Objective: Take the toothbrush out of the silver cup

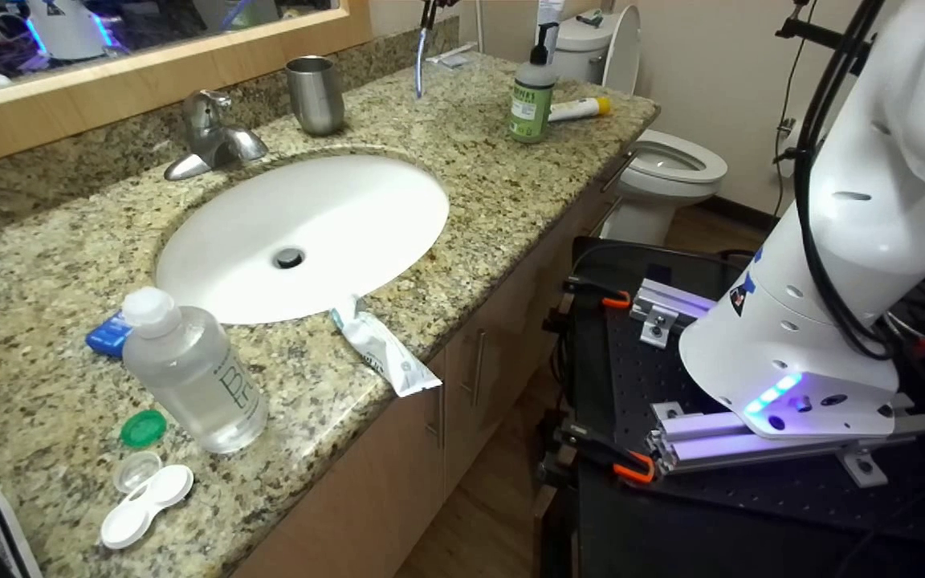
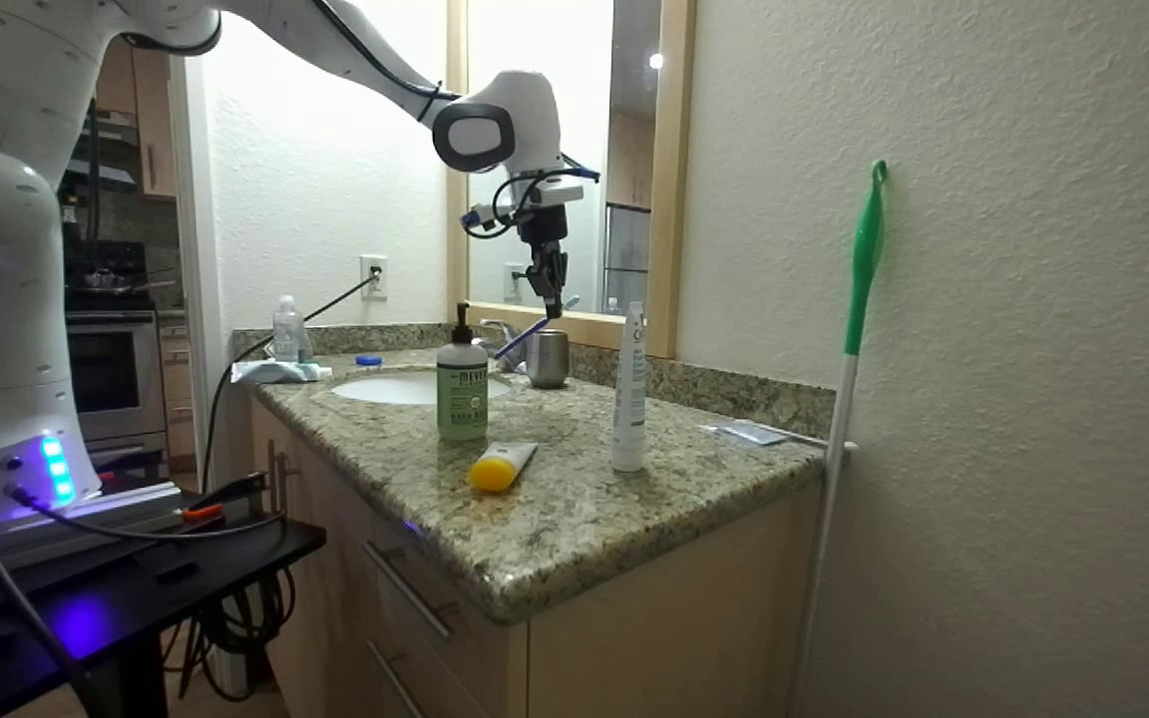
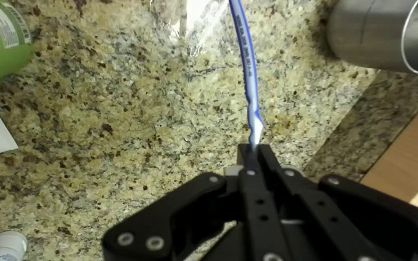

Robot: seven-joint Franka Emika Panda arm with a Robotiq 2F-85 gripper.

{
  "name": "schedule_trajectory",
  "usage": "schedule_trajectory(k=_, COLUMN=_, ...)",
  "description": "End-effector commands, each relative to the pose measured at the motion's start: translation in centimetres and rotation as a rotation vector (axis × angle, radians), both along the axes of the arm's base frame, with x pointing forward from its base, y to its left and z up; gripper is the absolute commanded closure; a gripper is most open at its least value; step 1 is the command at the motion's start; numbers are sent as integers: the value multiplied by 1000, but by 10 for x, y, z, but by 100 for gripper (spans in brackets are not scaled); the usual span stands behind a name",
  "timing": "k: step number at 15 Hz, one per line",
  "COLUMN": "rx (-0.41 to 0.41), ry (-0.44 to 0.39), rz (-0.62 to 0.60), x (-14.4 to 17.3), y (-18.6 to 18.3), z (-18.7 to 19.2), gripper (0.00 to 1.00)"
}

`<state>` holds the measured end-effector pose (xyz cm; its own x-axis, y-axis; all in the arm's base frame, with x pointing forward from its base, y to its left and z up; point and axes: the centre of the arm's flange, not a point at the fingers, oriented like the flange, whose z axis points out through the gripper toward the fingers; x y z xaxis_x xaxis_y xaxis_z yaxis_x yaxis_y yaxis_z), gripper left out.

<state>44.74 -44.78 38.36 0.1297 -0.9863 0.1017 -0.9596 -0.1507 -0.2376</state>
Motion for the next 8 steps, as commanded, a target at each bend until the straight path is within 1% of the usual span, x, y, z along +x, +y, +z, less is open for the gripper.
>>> schedule_trajectory(k=1, rx=-58, ry=171, rz=-94, x=37, y=7, z=-8, gripper=98)
schedule_trajectory(k=2, rx=-72, ry=223, rz=-117, x=39, y=7, z=-12, gripper=98)
schedule_trajectory(k=3, rx=-69, ry=142, rz=-79, x=31, y=15, z=-14, gripper=94)
schedule_trajectory(k=4, rx=-82, ry=176, rz=-101, x=35, y=15, z=-18, gripper=94)
schedule_trajectory(k=5, rx=-86, ry=190, rz=-112, x=35, y=13, z=-20, gripper=94)
schedule_trajectory(k=6, rx=-79, ry=202, rz=-120, x=35, y=7, z=-21, gripper=98)
schedule_trajectory(k=8, rx=-24, ry=184, rz=-166, x=35, y=-11, z=-36, gripper=98)
